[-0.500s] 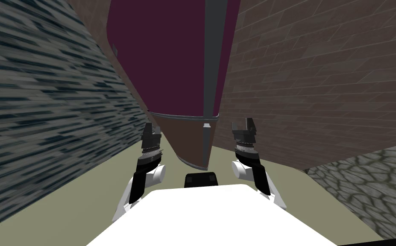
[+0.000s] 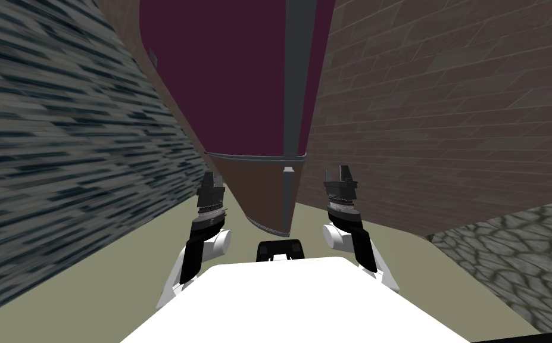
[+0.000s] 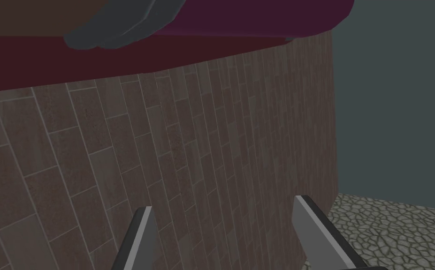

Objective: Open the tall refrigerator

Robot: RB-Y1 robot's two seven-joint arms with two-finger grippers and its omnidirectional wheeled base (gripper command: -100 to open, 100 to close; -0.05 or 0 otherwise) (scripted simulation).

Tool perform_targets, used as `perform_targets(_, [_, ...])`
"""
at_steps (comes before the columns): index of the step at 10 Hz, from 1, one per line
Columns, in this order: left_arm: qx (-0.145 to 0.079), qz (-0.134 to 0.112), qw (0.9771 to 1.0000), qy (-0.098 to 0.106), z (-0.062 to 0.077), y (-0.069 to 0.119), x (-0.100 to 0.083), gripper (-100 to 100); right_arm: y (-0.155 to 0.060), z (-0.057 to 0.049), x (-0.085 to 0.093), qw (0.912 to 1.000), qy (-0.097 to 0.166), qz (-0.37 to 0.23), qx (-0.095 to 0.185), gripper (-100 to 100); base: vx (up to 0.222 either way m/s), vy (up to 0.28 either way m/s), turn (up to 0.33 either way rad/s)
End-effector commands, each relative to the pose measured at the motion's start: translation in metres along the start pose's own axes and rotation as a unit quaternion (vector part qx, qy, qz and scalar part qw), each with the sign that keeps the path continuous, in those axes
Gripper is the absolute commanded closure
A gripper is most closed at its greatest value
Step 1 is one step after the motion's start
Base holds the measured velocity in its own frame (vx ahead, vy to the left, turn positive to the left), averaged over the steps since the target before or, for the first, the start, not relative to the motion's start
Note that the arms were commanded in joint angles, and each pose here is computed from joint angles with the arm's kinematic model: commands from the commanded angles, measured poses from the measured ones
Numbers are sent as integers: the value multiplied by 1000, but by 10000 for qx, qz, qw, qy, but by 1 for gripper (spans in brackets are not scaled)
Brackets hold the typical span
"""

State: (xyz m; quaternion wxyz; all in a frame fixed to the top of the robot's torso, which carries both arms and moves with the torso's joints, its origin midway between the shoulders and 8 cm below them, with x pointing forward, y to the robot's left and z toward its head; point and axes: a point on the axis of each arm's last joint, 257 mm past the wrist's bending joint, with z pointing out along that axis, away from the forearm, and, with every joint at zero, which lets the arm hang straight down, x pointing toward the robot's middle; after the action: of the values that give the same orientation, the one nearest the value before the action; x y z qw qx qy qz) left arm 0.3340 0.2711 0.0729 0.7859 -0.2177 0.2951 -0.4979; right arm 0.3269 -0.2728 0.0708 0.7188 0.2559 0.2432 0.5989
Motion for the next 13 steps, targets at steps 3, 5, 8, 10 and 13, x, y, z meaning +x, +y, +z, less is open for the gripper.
perform_targets(3, [1,0,10000,0,0,0,0,0,0,0,0,10000,0,0,-1,0,0,0,0])
perform_targets(5, [36,40,9999,149,2,-1,5,-100,0,0,0,10000,0,0,-1,0,1,-4,2])
perform_targets(8, [96,110,9989,435,10,-2,17,-100,0,0,0,10000,0,0,3,0,-10,-21,6])
perform_targets(10, [125,141,9979,613,23,-4,28,-100,0,0,0,10000,0,1,3,0,-30,-55,13])
perform_targets(13, [136,141,9973,704,40,-7,38,-100,0,0,0,10000,0,1,3,0,-21,-53,10])
